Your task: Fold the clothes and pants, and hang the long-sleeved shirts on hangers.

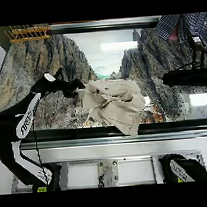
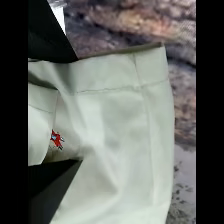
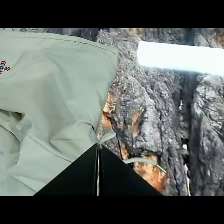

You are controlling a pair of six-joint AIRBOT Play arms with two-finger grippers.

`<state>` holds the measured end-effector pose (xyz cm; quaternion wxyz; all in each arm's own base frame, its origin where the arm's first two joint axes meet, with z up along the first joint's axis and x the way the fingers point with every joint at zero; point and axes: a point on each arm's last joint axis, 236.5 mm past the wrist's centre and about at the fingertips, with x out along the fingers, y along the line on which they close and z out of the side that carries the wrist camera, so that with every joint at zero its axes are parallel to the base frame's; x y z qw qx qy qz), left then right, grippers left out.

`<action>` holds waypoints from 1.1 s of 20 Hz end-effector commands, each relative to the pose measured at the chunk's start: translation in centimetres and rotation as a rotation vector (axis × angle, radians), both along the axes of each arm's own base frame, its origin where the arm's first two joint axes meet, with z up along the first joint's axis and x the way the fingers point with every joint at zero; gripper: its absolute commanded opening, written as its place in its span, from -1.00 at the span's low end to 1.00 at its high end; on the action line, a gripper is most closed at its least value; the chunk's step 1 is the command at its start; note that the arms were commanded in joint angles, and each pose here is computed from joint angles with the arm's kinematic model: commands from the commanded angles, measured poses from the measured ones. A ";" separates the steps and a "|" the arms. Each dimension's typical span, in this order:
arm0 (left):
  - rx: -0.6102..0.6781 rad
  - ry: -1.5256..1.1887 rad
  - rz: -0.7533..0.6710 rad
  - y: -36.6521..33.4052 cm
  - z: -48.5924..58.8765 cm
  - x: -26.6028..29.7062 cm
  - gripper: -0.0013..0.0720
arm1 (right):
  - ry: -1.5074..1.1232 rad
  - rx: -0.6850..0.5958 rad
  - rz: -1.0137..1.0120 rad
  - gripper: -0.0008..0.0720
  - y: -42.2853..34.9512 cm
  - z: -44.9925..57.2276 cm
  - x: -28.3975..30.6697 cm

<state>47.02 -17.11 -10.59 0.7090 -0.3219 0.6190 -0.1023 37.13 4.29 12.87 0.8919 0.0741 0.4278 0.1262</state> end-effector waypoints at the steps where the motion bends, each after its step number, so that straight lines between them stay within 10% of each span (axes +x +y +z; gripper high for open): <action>1: 0.011 -0.021 -0.008 -0.9 -0.3 0.4 0.34 | 0.041 0.005 0.000 -0.90 -0.1 -1.3 0.2; 3: 0.013 -0.035 0.000 -0.6 0.0 0.8 -0.96 | 0.107 0.014 -0.002 -0.90 -0.2 -3.4 0.5; 6: 0.013 -0.060 0.027 0.9 1.3 1.5 -0.95 | 0.231 0.035 -0.016 -0.85 -0.5 -8.0 1.4; 8: 0.013 -0.084 0.034 1.6 2.3 1.9 -0.95 | 0.290 0.080 -0.033 0.59 -0.1 -11.2 2.7; 9: 0.012 -0.088 0.033 1.7 2.6 1.9 -0.95 | 0.306 0.128 -0.052 0.82 0.4 -12.7 3.8; 15: 0.014 -0.087 -0.003 1.2 2.6 1.4 -0.95 | 0.352 0.489 -0.090 0.80 6.3 -18.7 8.9; 19: 0.012 -0.083 -0.007 1.1 2.6 1.3 -0.95 | 0.419 0.511 0.025 0.79 9.7 -20.1 8.4; 20: 0.011 -0.079 -0.010 1.1 2.6 1.1 -0.95 | 0.417 0.493 0.038 0.45 9.8 -20.2 8.3; 22: 0.005 -0.077 -0.011 1.4 3.2 1.0 -0.95 | 0.375 0.441 0.088 -0.84 9.4 -19.3 8.6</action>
